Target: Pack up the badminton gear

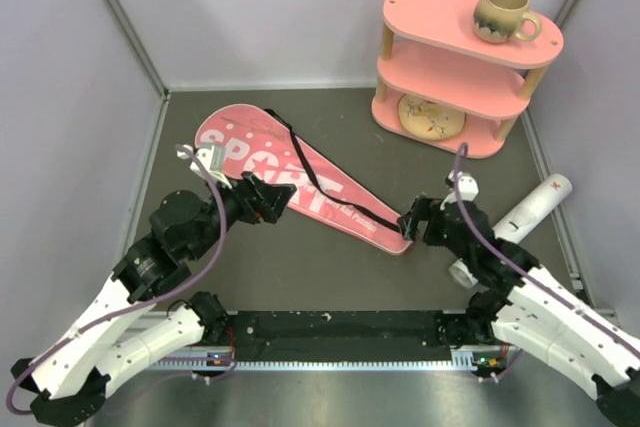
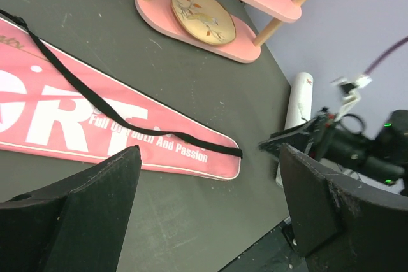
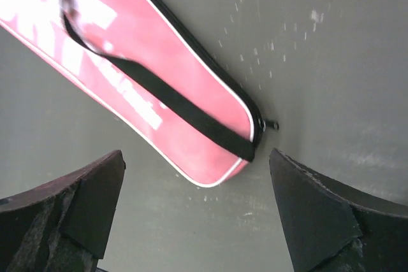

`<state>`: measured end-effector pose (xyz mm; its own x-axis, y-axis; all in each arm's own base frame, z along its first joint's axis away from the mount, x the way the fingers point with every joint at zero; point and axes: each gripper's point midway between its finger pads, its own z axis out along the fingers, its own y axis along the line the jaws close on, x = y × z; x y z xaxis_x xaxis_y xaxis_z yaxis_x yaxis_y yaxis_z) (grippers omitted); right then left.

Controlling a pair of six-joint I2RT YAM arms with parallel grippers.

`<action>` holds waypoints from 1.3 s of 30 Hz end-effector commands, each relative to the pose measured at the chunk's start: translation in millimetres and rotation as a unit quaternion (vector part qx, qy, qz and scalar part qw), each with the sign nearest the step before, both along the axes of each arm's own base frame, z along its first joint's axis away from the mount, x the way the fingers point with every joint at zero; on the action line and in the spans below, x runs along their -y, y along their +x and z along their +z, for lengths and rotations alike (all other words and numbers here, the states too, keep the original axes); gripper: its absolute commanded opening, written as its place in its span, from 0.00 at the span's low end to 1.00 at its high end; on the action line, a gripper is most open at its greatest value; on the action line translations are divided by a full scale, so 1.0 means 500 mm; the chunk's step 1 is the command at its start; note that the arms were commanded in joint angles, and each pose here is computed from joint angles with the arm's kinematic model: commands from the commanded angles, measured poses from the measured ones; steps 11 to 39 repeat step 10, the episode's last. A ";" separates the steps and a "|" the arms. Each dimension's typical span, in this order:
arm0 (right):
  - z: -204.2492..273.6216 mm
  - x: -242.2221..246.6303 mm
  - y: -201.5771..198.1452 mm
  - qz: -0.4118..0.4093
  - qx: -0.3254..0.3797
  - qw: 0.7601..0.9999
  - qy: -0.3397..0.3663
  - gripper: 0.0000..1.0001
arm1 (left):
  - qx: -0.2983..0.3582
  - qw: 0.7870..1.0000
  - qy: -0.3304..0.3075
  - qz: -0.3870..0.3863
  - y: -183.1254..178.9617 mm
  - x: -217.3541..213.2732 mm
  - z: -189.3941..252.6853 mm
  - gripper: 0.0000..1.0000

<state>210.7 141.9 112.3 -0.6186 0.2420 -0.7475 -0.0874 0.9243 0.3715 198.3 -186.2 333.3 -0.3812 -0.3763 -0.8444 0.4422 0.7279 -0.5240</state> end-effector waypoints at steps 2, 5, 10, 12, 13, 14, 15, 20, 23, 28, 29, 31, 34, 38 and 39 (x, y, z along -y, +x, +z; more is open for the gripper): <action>0.198 0.038 0.001 0.018 0.119 0.993 -0.013 0.96 | 0.049 0.998 -0.002 0.033 -0.010 -0.052 0.037 0.93; 0.303 0.051 -0.027 0.036 0.197 0.979 0.023 0.99 | 0.070 0.996 -0.006 0.046 -0.020 -0.076 0.055 0.93; 0.469 0.115 -0.114 0.035 0.351 0.930 0.104 0.99 | 0.110 0.993 -0.020 0.048 -0.049 -0.108 0.090 0.93; 0.469 0.115 -0.114 0.035 0.351 0.930 0.104 0.99 | 0.110 0.993 -0.020 0.048 -0.049 -0.108 0.090 0.93; 0.469 0.115 -0.114 0.035 0.351 0.930 0.104 0.99 | 0.110 0.993 -0.020 0.048 -0.049 -0.108 0.090 0.93; 0.469 0.115 -0.114 0.035 0.351 0.930 0.104 0.99 | 0.110 0.993 -0.020 0.048 -0.049 -0.108 0.090 0.93; 0.469 0.115 -0.114 0.035 0.351 0.930 0.104 0.99 | 0.110 0.993 -0.020 0.048 -0.049 -0.108 0.090 0.93; 0.469 0.115 -0.114 0.035 0.351 0.930 0.104 0.99 | 0.110 0.993 -0.020 0.048 -0.049 -0.108 0.090 0.93; 0.469 0.115 -0.114 0.035 0.351 0.930 0.104 0.99 | 0.110 0.993 -0.020 0.048 -0.049 -0.108 0.090 0.93; 0.469 0.115 -0.114 0.035 0.351 0.930 0.104 0.99 | 0.110 0.993 -0.020 0.048 -0.049 -0.108 0.090 0.93; 0.469 0.115 -0.114 0.035 0.351 0.930 0.104 0.99 | 0.110 0.993 -0.020 0.048 -0.049 -0.108 0.090 0.93; 0.469 0.115 -0.114 0.035 0.351 0.930 0.104 0.99 | 0.110 0.993 -0.020 0.048 -0.049 -0.108 0.090 0.93; 0.469 0.115 -0.114 0.035 0.351 0.930 0.104 0.99 | 0.110 0.993 -0.020 0.048 -0.049 -0.108 0.090 0.93; 0.469 0.115 -0.114 0.035 0.351 0.930 0.104 0.99 | 0.110 0.993 -0.020 0.048 -0.049 -0.108 0.090 0.93; 0.469 0.115 -0.114 0.035 0.351 0.930 0.104 0.99 | 0.110 0.993 -0.020 0.048 -0.049 -0.108 0.090 0.93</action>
